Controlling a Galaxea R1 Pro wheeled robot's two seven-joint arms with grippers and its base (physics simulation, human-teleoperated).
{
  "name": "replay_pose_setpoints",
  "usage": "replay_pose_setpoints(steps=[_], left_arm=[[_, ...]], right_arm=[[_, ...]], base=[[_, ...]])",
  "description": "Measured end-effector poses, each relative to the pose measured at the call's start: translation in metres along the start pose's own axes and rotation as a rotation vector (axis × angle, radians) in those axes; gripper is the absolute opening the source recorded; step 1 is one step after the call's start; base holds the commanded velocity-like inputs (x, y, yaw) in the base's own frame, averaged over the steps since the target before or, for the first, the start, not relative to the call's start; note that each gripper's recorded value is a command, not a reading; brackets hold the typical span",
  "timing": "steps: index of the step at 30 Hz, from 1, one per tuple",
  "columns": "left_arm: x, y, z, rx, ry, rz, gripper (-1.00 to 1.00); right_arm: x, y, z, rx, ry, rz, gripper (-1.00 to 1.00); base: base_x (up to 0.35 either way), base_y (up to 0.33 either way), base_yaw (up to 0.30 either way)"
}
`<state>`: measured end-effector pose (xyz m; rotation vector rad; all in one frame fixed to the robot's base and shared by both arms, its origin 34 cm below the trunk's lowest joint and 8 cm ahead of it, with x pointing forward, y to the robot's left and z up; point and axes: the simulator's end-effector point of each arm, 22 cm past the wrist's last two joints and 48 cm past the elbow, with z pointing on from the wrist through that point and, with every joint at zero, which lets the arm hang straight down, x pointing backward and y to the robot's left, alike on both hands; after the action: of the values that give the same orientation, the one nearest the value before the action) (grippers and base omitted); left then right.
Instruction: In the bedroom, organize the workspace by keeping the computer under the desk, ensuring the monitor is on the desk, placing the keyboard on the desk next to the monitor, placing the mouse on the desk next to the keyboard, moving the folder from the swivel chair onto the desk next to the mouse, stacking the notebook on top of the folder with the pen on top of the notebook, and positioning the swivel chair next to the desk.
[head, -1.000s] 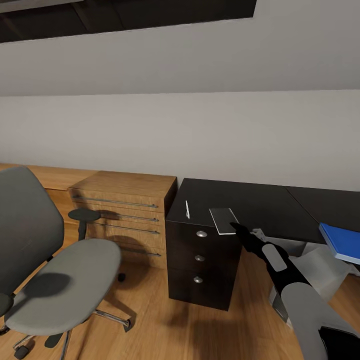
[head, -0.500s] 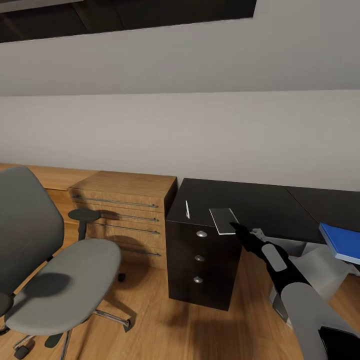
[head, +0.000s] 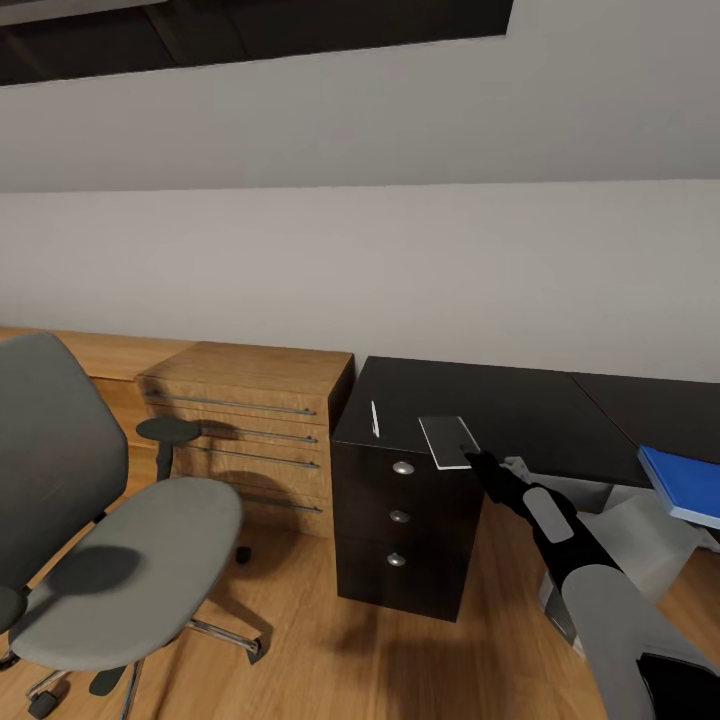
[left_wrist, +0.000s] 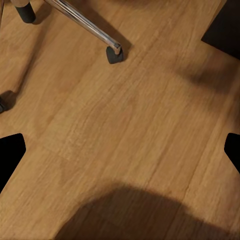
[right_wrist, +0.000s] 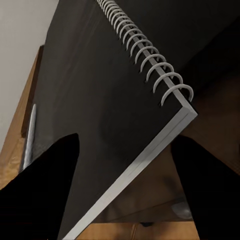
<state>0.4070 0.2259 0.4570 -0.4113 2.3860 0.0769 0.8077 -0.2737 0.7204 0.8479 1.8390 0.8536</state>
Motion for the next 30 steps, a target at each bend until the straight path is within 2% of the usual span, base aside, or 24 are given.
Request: replay_pose_setpoints(steps=[14, 21, 22, 23, 26, 30], left_arm=[[0.000, -0.001, 0.000, 0.003, -0.001, 0.000, 1.00], [-0.012, -0.002, -0.009, 0.000, -0.001, 0.000, 1.00], [-0.013, -0.002, -0.011, 0.000, -0.001, 0.000, 1.00], [-0.014, -0.002, -0.012, -0.001, 0.000, 0.000, 1.00], [-0.019, -0.002, -0.016, -0.001, 0.001, -0.001, 1.00], [-0.025, -0.003, -0.021, -0.001, 0.001, -0.001, 1.00]], right_arm=[[-0.001, 0.002, 0.000, -0.006, -0.002, 0.003, -1.00], [-0.009, 0.016, -0.003, -0.012, -0.005, 0.000, -1.00], [-0.011, 0.019, -0.004, -0.019, -0.006, 0.000, -1.00], [-0.012, 0.030, -0.005, -0.063, -0.005, -0.001, -1.00], [-0.017, 0.049, -0.008, -0.130, -0.003, -0.004, -1.00], [-0.023, 0.059, -0.011, -0.146, -0.005, -0.009, -1.00]], base=[[0.000, 0.000, 0.000], [0.000, 0.000, 0.000], [0.000, 0.000, 0.000], [0.000, 0.000, 0.000], [0.000, 0.000, 0.000], [0.000, 0.000, -0.021]])
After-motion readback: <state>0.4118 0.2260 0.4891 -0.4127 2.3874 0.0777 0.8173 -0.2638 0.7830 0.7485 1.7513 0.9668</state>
